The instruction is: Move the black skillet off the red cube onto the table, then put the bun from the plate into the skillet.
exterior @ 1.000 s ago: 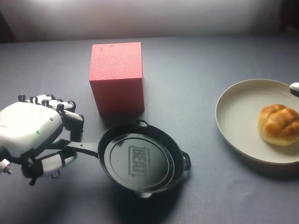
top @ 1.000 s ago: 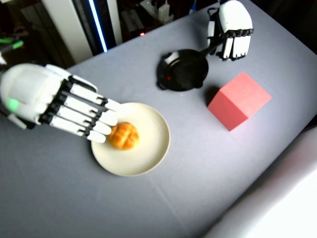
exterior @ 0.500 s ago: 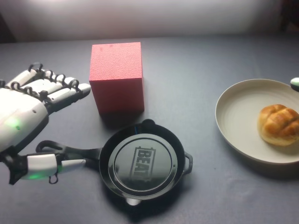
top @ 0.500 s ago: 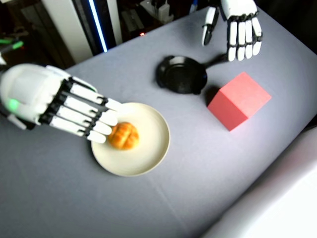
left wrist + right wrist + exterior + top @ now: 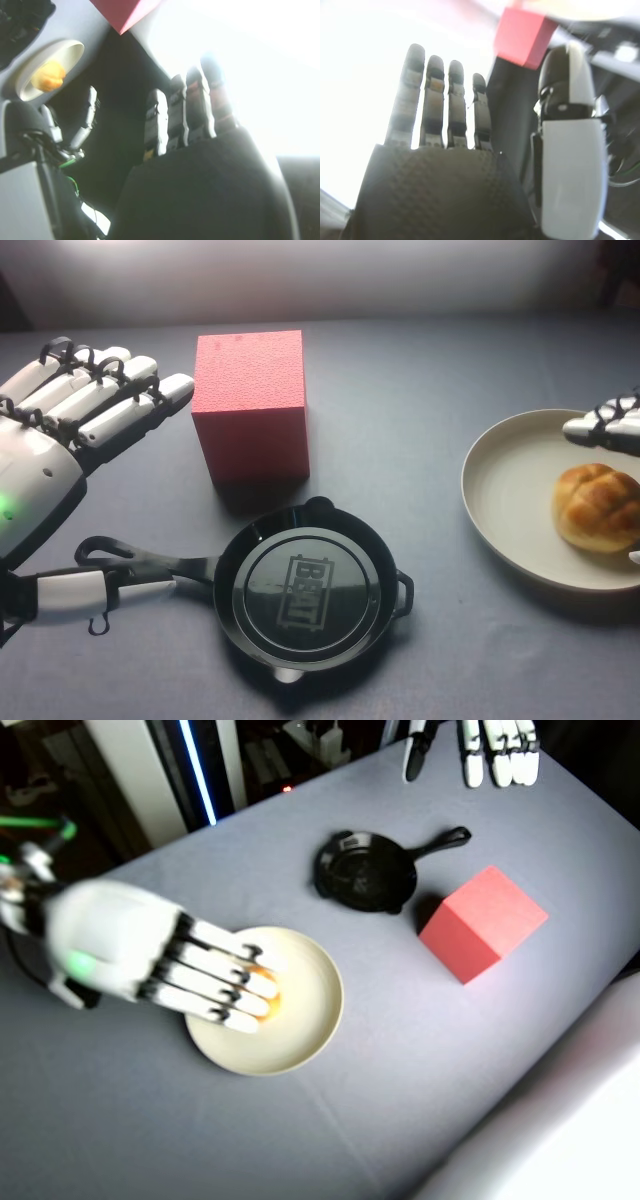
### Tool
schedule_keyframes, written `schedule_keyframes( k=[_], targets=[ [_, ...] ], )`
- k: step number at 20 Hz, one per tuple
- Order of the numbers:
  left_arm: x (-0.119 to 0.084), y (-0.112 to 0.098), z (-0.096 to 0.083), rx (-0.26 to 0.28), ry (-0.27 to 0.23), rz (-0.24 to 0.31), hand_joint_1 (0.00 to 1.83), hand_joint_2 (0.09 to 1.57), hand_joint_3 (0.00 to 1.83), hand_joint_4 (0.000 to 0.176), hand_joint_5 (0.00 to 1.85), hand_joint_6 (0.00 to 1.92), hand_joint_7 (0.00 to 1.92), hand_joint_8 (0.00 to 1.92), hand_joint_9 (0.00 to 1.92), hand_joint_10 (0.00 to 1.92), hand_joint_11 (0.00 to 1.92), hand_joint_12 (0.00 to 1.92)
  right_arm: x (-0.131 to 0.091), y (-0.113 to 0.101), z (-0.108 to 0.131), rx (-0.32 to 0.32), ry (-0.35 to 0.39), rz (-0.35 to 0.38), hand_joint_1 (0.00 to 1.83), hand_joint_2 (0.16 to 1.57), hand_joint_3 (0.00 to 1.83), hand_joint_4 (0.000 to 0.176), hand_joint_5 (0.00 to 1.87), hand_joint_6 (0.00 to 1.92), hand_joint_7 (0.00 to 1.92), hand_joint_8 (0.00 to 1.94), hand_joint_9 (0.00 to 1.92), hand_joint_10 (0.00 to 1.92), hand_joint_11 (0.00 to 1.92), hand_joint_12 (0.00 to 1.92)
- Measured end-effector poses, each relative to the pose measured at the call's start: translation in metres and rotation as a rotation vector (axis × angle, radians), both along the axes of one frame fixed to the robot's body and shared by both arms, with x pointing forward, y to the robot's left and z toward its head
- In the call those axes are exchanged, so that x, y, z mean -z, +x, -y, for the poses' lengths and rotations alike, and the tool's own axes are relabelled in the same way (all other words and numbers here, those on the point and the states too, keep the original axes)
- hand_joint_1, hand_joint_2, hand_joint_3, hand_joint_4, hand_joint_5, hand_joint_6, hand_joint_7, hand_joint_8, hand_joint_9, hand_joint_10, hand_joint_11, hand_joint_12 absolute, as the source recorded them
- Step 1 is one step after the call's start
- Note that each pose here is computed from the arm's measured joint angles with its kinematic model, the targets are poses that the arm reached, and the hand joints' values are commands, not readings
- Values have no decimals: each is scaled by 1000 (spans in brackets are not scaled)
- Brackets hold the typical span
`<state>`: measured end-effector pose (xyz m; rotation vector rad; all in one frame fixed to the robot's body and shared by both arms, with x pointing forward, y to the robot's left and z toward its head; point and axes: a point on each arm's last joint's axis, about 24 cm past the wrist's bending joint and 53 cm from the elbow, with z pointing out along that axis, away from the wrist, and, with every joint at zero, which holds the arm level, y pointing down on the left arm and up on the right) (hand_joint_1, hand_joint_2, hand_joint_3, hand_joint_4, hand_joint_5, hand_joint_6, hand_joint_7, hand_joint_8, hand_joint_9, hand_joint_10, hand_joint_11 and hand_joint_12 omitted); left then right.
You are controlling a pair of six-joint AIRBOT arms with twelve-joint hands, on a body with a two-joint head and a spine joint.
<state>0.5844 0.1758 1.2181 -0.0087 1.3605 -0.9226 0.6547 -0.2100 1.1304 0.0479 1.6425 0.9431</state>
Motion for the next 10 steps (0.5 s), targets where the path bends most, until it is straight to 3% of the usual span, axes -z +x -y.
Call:
schedule_keyframes(
  k=[1,3,6,7,9,10],
  targets=[
    [0,0,0,1,1,0,757,877,1,82,148,0,139,0,119,1,0,436,3,6,1,5,-20,-12,1086,947,0,43,375,7,396,8,379,8,422,21],
    [1,0,0,1,2,-1,761,886,3,76,155,2,144,1,118,1,0,454,6,12,-1,8,-35,-21,1059,944,0,51,399,5,431,5,409,7,433,32],
    [2,0,0,1,4,-6,727,912,7,76,150,1,135,1,115,2,0,578,14,18,-15,-17,-60,-37,1111,957,0,11,577,4,587,3,538,6,459,105],
    [2,0,0,0,4,-7,736,922,10,75,160,4,136,1,118,3,0,595,18,18,-20,-24,-67,-47,1145,974,5,0,697,9,678,16,609,2,406,308],
    [2,1,0,-2,3,-8,724,937,9,73,149,0,134,0,119,2,0,629,20,19,-23,-26,-65,-49,1153,979,0,0,913,24,907,17,820,30,366,795],
    [2,0,0,-2,3,-8,729,944,8,74,150,1,133,0,115,0,0,611,16,21,-23,-25,-64,-40,1216,1065,2,4,968,808,1070,586,1018,142,558,1135]
  ],
)
